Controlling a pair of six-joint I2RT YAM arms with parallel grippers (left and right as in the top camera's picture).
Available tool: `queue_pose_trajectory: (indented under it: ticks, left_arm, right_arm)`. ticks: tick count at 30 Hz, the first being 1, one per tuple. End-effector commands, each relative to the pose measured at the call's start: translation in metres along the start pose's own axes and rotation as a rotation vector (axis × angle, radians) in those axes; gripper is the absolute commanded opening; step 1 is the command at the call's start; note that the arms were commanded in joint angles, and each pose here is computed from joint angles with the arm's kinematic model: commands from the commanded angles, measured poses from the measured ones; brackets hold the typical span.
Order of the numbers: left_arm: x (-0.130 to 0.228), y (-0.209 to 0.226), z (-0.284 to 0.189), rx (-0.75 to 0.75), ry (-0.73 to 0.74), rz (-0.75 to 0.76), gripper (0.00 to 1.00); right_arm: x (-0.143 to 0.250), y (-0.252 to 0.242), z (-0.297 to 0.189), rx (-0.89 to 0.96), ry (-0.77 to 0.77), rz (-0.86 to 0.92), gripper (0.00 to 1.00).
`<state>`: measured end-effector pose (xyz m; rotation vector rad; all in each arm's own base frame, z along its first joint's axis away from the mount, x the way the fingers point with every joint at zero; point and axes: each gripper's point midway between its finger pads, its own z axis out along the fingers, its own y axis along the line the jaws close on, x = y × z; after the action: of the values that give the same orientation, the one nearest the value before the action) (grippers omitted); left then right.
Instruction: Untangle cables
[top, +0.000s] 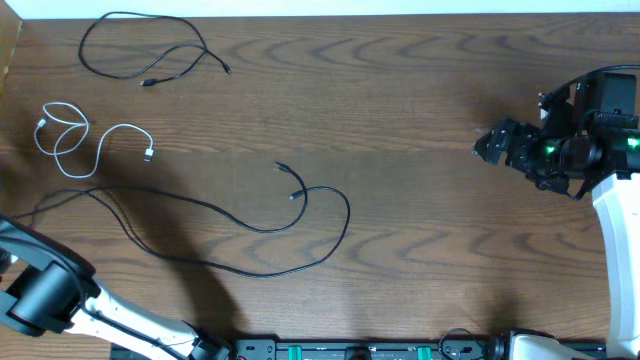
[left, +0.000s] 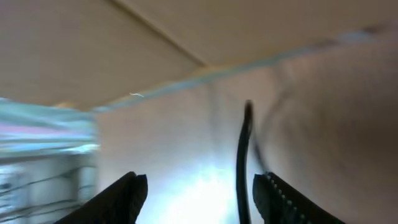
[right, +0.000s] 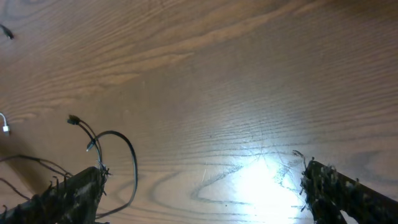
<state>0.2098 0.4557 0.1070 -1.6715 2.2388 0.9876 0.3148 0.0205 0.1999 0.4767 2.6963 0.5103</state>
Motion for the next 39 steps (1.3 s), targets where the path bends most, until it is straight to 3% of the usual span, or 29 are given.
queue_pose_trajectory:
  ticks: [1,4,14,17,22,26,31,32,35,39]
  left_arm:
    - [0.013,-0.05,-0.003,0.403,0.102,-0.065,0.62]
    - [0.012,-0.052,-0.003,0.515,0.133,-0.129,0.71]
    - [0.007,-0.001,0.02,0.489,0.149,-0.234,0.69]
    - [-0.016,-0.006,0.001,0.604,0.074,-0.263,0.67]
    - [-0.066,-0.027,-0.066,0.926,-0.107,-0.279,0.7]
    - [-0.086,-0.036,-0.108,1.079,-0.194,-0.267,0.7]
    - [-0.067,-0.045,-0.102,1.041,-0.103,-0.261,0.7]
    - [-0.061,-0.045,-0.097,1.009,-0.077,-0.264,0.64]
    - [-0.038,-0.033,-0.065,0.802,0.001,-0.268,0.5]
    - [-0.02,-0.014,-0.044,0.642,0.046,-0.256,0.5]
  right_arm:
    - [0.002,0.001,0.001,-0.002,0.006,-0.001,0.99]
    - [0.004,0.001,0.001,0.001,0.014,0.002,0.99]
    - [0.004,0.003,0.003,0.003,0.013,-0.011,0.99]
    - [0.005,0.005,0.003,0.001,0.015,-0.016,0.99]
    - [0.007,0.011,0.005,-0.007,0.019,-0.038,0.99]
    - [0.007,0.015,0.006,-0.006,0.016,-0.054,0.99]
    - [0.009,0.018,0.007,-0.01,0.018,-0.064,0.99]
    - [0.009,0.018,0.007,-0.01,0.018,-0.066,0.99]
    - [0.008,0.019,0.007,-0.011,0.017,-0.067,0.99]
    - [0.008,0.019,0.007,-0.012,0.017,-0.068,0.99]
